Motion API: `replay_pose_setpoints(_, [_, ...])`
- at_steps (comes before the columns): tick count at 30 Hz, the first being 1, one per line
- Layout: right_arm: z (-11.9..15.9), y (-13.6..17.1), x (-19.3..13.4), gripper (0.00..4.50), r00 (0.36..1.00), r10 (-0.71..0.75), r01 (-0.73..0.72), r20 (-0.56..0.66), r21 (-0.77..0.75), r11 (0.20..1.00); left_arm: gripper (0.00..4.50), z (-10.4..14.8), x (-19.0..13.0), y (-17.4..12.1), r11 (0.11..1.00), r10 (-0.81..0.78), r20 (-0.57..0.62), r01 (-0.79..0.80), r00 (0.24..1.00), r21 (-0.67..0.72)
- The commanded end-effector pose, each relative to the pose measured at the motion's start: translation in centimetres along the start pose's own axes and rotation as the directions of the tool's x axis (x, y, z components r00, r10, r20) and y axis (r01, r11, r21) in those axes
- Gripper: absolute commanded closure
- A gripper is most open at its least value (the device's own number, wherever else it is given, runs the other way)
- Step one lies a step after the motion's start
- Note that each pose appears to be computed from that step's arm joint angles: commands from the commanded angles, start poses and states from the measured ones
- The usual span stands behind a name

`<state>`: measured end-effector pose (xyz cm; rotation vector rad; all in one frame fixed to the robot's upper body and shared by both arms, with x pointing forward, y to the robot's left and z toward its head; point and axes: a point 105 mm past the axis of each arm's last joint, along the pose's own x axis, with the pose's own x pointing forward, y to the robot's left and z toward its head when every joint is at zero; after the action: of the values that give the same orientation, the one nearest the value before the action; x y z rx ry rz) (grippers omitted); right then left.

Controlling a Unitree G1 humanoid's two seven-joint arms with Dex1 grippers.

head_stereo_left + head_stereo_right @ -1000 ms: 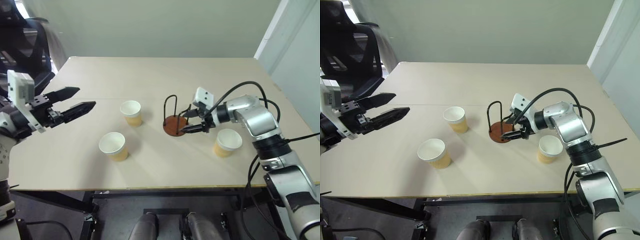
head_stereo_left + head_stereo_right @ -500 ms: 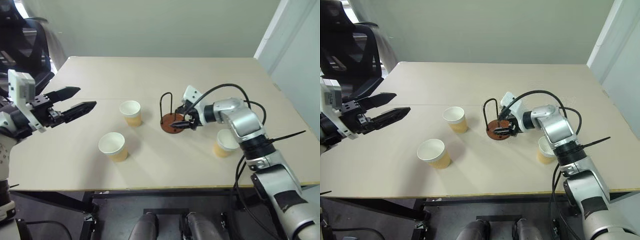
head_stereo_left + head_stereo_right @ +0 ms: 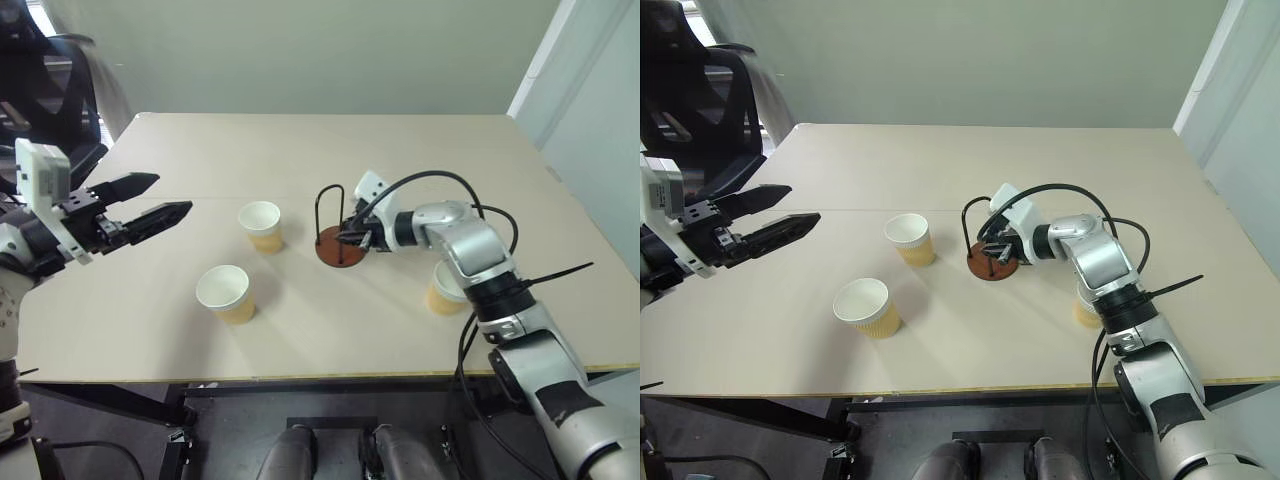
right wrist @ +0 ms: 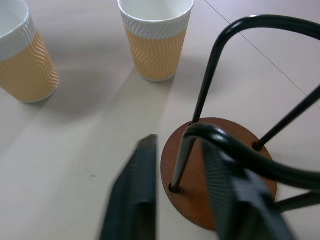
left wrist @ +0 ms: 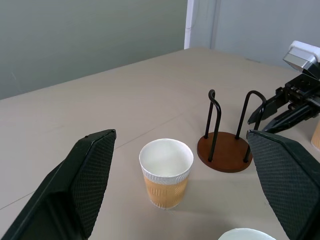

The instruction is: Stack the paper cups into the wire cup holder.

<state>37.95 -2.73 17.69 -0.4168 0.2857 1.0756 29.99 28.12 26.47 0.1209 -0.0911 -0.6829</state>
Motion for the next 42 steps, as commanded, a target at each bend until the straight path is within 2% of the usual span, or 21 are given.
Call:
replay_pose_setpoints(1, [0.9, 0.0, 0.0, 4.47, 1.000, -0.018, 0.018, 0.021, -0.017, 1.000, 0.00, 1.4, -0.1, -0.3, 0.999, -0.008, 0.031, 0.006, 0.999, 0.044])
replay_pose_setpoints(7, [0.7, -0.5, -0.1, 4.47, 1.000, -0.022, 0.022, 0.012, -0.010, 1.000, 0.00, 1.4, -0.1, -0.3, 0.999, -0.006, 0.030, 0.004, 1.000, 0.043])
replay_pose_setpoints(14, [2.0, -1.0, -1.9, 4.47, 0.987, 0.148, -0.139, 0.058, -0.137, 0.981, 0.00, 1.5, 0.1, -0.3, 0.998, -0.027, 0.020, 0.025, 0.999, 0.054])
replay_pose_setpoints(18, [3.4, -0.5, -3.6, 4.47, 0.950, 0.303, -0.277, 0.072, -0.250, 0.928, 0.00, 1.7, 0.3, -0.5, 0.995, -0.055, 0.011, 0.054, 0.998, 0.085])
replay_pose_setpoints(25, [3.0, 1.0, -5.5, 4.47, 0.875, 0.484, -0.464, -0.023, -0.327, 0.823, 0.00, 1.6, 0.4, -0.5, 0.995, -0.067, -0.006, 0.067, 0.998, 0.067])
replay_pose_setpoints(42, [1.9, 4.6, -5.5, 4.47, 0.763, 0.625, -0.628, -0.163, -0.417, 0.657, 0.00, 1.7, 0.5, -1.2, 0.991, -0.113, -0.025, 0.114, 0.993, 0.066])
